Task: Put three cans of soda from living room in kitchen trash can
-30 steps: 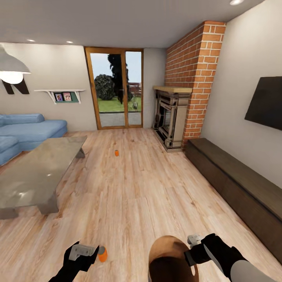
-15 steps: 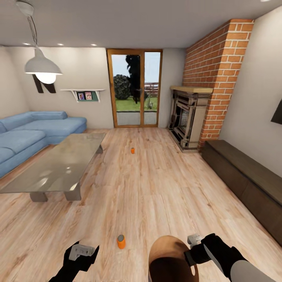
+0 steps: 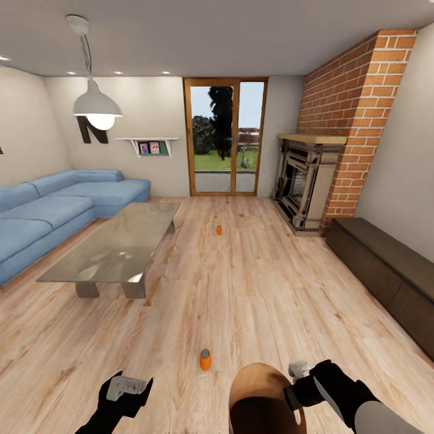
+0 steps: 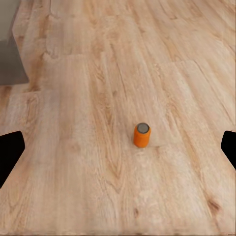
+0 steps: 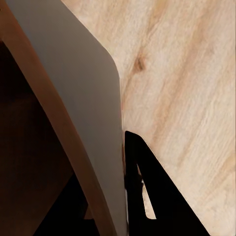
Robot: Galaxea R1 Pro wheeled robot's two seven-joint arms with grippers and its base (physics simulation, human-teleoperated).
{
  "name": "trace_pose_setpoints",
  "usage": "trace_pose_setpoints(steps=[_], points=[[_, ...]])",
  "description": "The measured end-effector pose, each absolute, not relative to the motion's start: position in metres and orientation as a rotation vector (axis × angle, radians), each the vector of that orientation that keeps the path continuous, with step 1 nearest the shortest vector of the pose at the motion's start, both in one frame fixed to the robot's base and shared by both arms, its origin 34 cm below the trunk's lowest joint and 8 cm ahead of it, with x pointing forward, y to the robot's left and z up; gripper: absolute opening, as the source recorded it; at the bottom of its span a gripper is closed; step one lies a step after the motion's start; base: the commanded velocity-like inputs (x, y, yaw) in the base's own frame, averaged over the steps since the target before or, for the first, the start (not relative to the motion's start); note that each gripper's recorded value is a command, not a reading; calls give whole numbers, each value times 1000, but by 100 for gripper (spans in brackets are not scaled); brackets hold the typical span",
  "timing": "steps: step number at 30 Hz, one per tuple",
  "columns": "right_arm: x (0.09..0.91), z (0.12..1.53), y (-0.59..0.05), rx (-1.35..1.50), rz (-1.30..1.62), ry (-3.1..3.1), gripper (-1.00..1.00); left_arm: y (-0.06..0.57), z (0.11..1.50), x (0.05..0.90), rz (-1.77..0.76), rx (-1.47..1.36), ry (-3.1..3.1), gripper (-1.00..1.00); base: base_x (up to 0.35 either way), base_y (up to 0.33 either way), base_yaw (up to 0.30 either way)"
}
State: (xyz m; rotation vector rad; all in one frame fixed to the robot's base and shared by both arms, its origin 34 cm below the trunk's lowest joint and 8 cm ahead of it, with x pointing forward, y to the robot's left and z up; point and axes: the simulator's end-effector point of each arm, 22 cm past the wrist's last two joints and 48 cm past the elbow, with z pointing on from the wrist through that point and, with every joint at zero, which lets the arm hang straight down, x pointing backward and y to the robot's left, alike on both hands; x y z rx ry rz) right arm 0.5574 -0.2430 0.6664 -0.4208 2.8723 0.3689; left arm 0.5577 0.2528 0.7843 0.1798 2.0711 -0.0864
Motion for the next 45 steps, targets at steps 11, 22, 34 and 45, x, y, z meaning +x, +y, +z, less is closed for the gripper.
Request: trace_pose_setpoints(steps=[11, 22, 34, 45], points=[[559, 666, -246, -414, 349, 2872, -100, 252, 784, 558, -88, 181, 2071, 100, -217, 225, 36], [558, 665, -246, -419, 344, 2874, -100, 253, 784, 557, -88, 179, 2072, 100, -18, 265, 197], [561, 666, -244, -425, 348, 2853, -100, 252, 784, 557, -90, 180, 2072, 100, 142, 268, 253], [562, 667, -244, -419, 352, 2848, -100, 253, 783, 557, -90, 183, 2075, 100, 124, 268, 232]])
